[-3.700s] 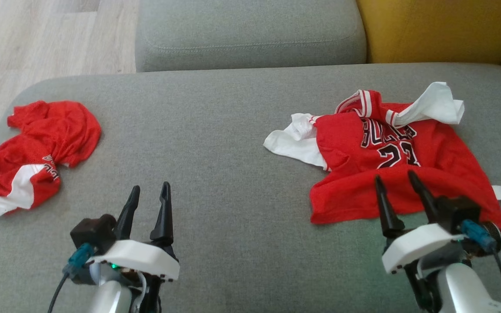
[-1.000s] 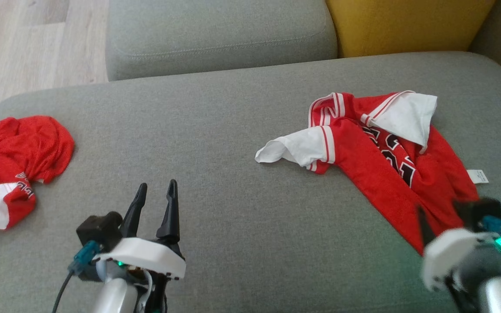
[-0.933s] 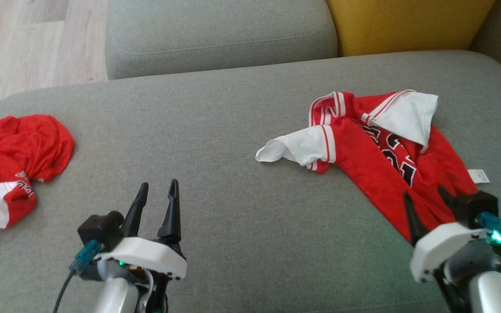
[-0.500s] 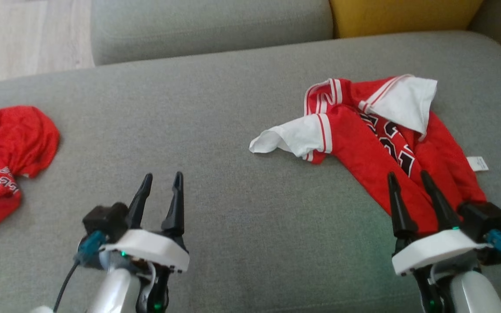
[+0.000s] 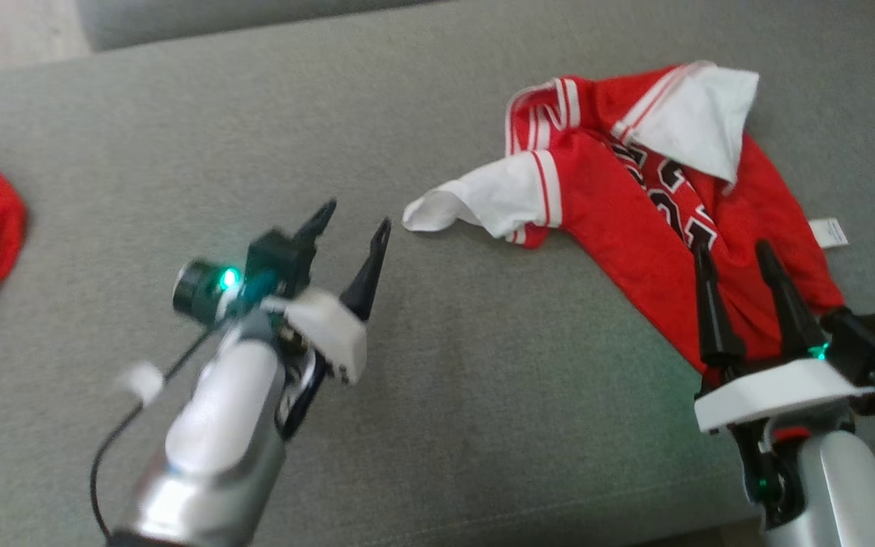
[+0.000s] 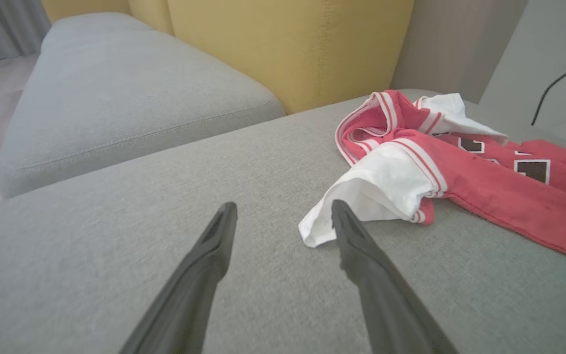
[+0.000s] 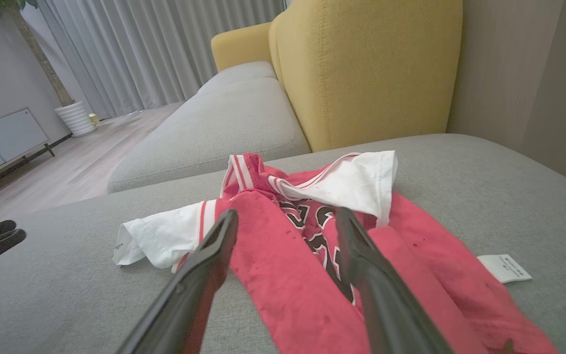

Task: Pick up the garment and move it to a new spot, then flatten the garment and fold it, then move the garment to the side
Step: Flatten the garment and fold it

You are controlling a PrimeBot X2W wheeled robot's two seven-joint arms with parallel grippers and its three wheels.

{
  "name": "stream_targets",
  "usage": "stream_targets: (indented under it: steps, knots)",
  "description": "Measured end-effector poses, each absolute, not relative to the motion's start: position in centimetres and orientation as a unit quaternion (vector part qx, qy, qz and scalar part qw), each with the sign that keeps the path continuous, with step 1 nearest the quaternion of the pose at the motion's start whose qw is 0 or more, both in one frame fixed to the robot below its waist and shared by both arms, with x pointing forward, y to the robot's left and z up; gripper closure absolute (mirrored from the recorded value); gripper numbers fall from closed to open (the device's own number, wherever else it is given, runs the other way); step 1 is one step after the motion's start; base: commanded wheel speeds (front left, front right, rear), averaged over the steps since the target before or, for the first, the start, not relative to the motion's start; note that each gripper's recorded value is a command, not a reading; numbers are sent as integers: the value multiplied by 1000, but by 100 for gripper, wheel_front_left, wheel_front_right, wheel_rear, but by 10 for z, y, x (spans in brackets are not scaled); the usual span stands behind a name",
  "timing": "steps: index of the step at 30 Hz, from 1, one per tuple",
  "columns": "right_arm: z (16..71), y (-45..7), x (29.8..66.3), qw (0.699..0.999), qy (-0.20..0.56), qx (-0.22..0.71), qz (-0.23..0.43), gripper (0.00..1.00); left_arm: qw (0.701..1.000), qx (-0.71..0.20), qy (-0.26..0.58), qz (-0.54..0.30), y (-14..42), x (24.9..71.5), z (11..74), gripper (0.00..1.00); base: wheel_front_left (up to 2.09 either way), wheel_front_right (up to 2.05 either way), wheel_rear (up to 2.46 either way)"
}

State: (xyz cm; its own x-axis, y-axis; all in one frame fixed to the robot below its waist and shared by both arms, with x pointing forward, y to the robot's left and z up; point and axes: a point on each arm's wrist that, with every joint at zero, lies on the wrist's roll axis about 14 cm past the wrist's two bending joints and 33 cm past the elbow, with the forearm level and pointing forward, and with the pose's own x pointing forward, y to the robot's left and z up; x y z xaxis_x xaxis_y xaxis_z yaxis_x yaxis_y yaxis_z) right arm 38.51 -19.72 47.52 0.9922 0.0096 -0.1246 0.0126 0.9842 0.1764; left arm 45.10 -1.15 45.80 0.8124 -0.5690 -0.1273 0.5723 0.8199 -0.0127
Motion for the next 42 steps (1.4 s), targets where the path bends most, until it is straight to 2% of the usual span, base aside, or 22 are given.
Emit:
stream_targets:
  steps: [4, 12, 24, 25, 26, 27, 36, 42]
  knots:
    - [471, -205, 389, 994, 67, 85, -12, 0, 935, 45, 88, -342, -33, 464, 443, 0, 0, 0, 0]
    - [461, -217, 387, 993, 81, 80, -31, 0, 907, 71, 136, -392, -59, 461, 407, 0, 0, 0, 0]
    - [459, -232, 383, 992, 79, 80, -55, 0, 880, 129, 144, -434, -83, 474, 386, 0, 0, 0, 0]
    - [458, -233, 382, 992, 79, 79, -57, 0, 880, 133, 146, -432, -83, 475, 384, 9, 0, 0, 0]
    - [458, -235, 382, 992, 81, 79, -59, 0, 879, 137, 149, -431, -82, 477, 382, 77, 0, 0, 0]
    - [458, -235, 381, 992, 80, 79, -60, 0, 881, 140, 148, -427, -81, 479, 382, 100, 0, 0, 0]
    - [466, -237, 380, 993, 65, 82, -62, 0, 932, 118, 100, -329, -52, 513, 418, 100, 0, 0, 0]
    - [476, -220, 385, 994, 55, 87, -34, 0, 966, 80, -10, -244, -12, 546, 504, 100, 0, 0, 0]
